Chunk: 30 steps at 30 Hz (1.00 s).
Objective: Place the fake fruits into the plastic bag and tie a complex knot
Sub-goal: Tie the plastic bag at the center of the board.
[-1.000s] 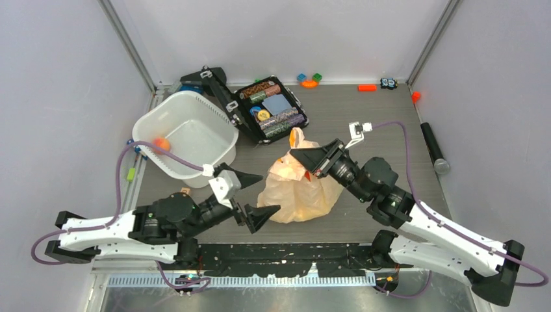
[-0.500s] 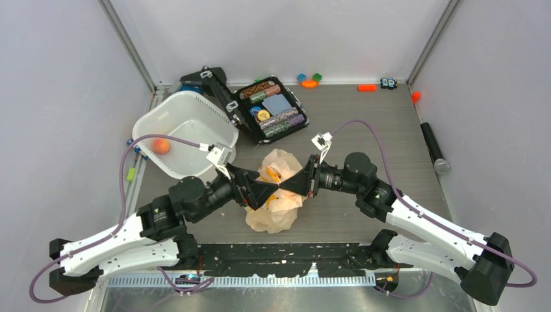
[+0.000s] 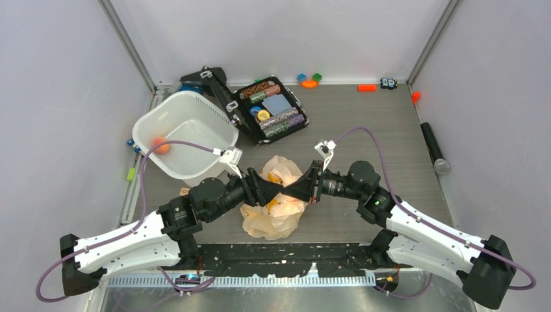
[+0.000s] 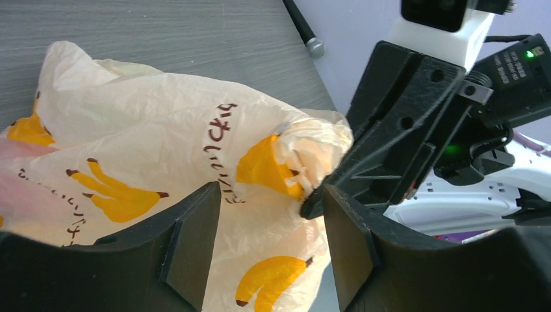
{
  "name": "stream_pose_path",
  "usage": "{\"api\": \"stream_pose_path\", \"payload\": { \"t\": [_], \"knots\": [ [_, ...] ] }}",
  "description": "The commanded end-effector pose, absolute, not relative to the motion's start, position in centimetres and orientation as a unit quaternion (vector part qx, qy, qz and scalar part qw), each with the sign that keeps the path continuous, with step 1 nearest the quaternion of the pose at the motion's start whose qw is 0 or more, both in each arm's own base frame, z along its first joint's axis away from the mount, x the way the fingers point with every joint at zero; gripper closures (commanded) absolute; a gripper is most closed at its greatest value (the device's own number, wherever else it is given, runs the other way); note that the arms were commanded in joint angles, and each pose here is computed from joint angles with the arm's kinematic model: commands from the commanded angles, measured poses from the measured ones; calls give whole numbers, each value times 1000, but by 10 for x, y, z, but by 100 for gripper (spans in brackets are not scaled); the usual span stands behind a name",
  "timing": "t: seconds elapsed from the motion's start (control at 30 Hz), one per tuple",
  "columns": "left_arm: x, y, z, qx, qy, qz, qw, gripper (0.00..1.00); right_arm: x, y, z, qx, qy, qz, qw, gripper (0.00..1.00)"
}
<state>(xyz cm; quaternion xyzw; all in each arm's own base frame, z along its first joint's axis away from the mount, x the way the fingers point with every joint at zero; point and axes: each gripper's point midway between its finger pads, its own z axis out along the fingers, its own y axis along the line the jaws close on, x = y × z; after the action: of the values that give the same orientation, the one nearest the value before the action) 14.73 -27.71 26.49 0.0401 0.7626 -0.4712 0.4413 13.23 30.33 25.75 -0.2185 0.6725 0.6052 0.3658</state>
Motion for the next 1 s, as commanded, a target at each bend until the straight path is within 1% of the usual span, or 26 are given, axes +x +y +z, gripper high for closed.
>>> {"api": "stream_pose_path", "payload": {
  "t": [0.0,0.3,0.47,0.57,0.63,0.73,0.83,0.97],
  "knots": [
    [159,-277,283,-17,730,-505,460,39,128,301,282,-236,631,623,398,95],
    [169,-282,285,-47,719,-511,468,38,124,299,279,-242,631,623,393,95],
    [171,-279,280,-54,720,-506,471,57,123,297,279,-240,632,621,396,95],
    [171,-274,277,-61,719,-505,473,71,124,295,279,-236,633,619,399,95],
    [170,-273,276,-59,720,-505,473,82,124,294,279,-231,634,619,401,92],
    [167,-272,273,-51,724,-502,470,94,126,292,282,-218,631,623,406,88],
    [163,-274,270,-36,731,-500,463,100,128,290,282,-204,629,626,413,85],
    [159,-276,265,-22,738,-498,454,100,130,288,281,-189,629,627,418,82]
  ]
}}
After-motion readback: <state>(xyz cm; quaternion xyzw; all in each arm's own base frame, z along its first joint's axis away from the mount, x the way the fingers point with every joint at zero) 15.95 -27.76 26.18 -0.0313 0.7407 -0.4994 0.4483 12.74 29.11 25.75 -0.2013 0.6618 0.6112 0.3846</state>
